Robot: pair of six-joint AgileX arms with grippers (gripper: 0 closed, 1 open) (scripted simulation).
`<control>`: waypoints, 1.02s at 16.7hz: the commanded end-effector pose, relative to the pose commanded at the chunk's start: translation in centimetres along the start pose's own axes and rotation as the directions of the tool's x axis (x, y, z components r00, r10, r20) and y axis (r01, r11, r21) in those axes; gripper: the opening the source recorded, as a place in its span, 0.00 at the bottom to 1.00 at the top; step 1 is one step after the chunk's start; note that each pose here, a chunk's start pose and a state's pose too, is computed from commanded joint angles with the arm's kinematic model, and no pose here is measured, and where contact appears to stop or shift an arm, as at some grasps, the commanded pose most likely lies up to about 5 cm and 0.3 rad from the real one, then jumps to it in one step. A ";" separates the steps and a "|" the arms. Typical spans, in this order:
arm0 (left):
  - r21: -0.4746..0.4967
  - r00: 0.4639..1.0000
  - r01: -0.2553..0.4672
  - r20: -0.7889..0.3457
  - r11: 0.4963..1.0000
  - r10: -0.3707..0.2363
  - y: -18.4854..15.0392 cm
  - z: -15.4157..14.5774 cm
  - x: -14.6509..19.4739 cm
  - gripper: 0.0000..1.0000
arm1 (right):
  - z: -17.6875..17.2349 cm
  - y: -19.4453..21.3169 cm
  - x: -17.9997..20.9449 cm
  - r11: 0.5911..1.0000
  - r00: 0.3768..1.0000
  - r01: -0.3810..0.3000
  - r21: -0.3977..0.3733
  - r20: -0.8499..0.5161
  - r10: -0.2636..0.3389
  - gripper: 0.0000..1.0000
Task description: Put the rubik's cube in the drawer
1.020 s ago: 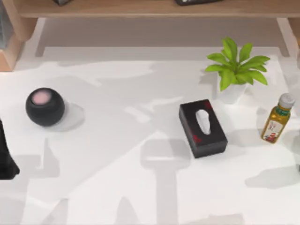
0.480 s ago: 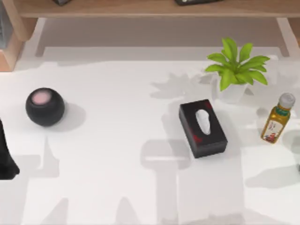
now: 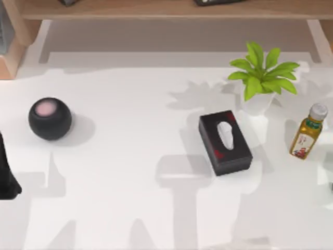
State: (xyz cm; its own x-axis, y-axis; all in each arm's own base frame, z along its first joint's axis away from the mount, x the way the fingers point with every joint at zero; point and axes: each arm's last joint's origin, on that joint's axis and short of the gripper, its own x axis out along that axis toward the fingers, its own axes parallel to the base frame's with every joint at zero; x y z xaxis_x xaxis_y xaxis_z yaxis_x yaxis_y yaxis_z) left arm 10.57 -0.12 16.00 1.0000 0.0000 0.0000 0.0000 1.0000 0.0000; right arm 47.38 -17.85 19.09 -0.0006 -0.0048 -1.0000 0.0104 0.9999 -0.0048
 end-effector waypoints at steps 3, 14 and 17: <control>0.000 1.000 0.000 0.000 1.000 0.000 0.0 0.0 0.0 1.00 | 0.0 0.0 0.0 1.000 1.000 0.000 0.000 0.000 0.000 0.00; 0.000 1.000 0.000 0.000 1.000 0.000 0.0 0.0 0.0 1.00 | 0.0 0.0 0.0 1.000 1.000 0.000 0.000 0.000 0.000 0.83; 0.000 1.000 0.000 0.000 1.000 0.000 0.0 0.0 0.0 1.00 | 0.0 0.0 0.0 1.000 1.000 0.000 0.000 0.000 0.000 1.00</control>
State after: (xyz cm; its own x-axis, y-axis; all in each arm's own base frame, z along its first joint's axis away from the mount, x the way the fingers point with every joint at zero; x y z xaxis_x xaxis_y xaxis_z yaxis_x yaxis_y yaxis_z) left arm 10.57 -0.12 16.00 1.0000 0.0000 0.0000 0.0000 1.0000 0.0000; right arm 47.38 -17.85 19.09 -0.0006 -0.0048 -1.0000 0.0104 0.9999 -0.0048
